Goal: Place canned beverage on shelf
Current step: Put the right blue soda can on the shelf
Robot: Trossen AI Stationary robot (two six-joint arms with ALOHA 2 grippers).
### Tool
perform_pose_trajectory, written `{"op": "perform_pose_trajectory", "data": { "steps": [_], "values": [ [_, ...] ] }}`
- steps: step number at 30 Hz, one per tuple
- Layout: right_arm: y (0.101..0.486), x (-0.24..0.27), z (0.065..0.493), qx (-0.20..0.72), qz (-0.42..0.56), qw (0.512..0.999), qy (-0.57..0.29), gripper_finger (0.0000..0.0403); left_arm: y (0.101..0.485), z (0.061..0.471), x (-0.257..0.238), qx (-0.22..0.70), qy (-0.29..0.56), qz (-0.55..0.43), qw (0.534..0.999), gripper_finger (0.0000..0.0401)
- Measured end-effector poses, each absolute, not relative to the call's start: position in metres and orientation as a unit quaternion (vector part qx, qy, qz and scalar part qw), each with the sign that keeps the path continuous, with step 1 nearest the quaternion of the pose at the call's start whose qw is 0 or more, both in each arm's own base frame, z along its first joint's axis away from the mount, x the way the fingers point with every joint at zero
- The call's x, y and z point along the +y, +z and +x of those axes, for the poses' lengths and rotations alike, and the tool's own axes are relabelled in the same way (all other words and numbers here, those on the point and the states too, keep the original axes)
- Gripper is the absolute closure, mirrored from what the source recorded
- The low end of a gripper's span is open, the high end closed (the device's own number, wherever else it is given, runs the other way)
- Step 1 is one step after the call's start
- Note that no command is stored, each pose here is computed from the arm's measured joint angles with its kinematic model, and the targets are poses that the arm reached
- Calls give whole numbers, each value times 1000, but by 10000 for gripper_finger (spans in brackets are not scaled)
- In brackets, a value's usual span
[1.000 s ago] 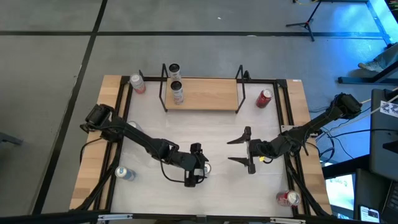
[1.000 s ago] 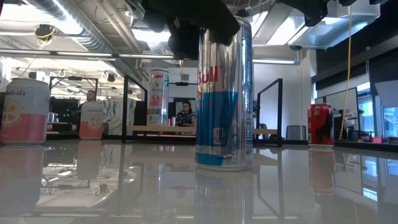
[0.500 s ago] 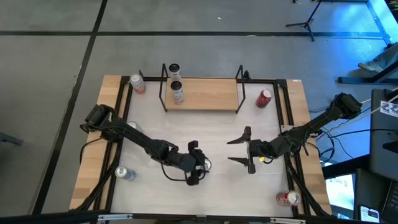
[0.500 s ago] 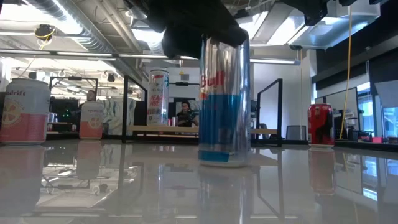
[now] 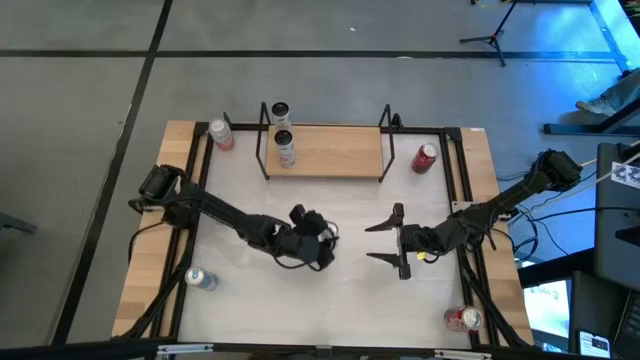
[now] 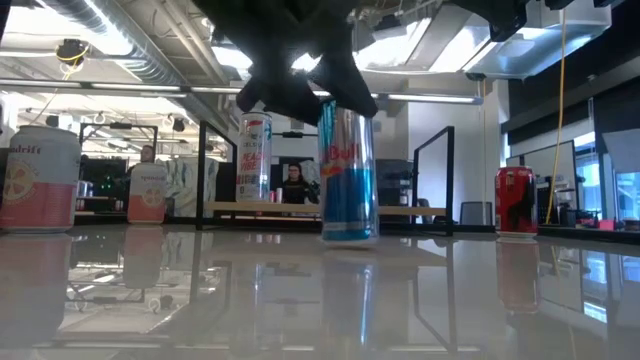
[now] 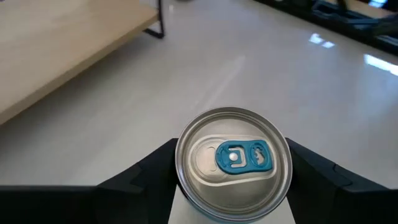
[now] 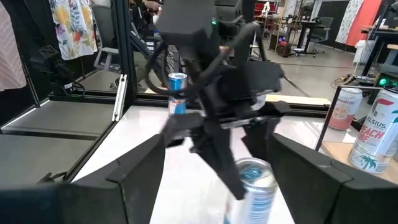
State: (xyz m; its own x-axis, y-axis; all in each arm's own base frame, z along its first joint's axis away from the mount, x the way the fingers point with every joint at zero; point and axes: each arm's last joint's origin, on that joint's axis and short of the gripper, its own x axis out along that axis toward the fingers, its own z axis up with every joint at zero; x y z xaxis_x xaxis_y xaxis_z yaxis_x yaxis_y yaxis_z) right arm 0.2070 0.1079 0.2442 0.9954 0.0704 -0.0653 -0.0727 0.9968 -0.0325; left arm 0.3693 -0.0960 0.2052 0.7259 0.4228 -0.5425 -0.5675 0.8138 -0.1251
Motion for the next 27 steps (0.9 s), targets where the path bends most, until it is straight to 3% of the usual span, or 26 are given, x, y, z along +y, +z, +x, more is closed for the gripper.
{"op": "perform_pose_trajectory", "data": {
  "steps": [9, 18, 27],
  "values": [
    [244, 108, 207, 33, -19, 999, 36, 123, 203, 373, -70, 259, 304, -155, 904, 175],
    [244, 108, 207, 33, -20, 999, 36, 123, 203, 374, -71, 262, 294, -156, 906, 122],
    [244, 108, 207, 35, -21, 999, 36, 123, 225, 381, -84, 275, 231, -110, 927, 113]
  ]
}}
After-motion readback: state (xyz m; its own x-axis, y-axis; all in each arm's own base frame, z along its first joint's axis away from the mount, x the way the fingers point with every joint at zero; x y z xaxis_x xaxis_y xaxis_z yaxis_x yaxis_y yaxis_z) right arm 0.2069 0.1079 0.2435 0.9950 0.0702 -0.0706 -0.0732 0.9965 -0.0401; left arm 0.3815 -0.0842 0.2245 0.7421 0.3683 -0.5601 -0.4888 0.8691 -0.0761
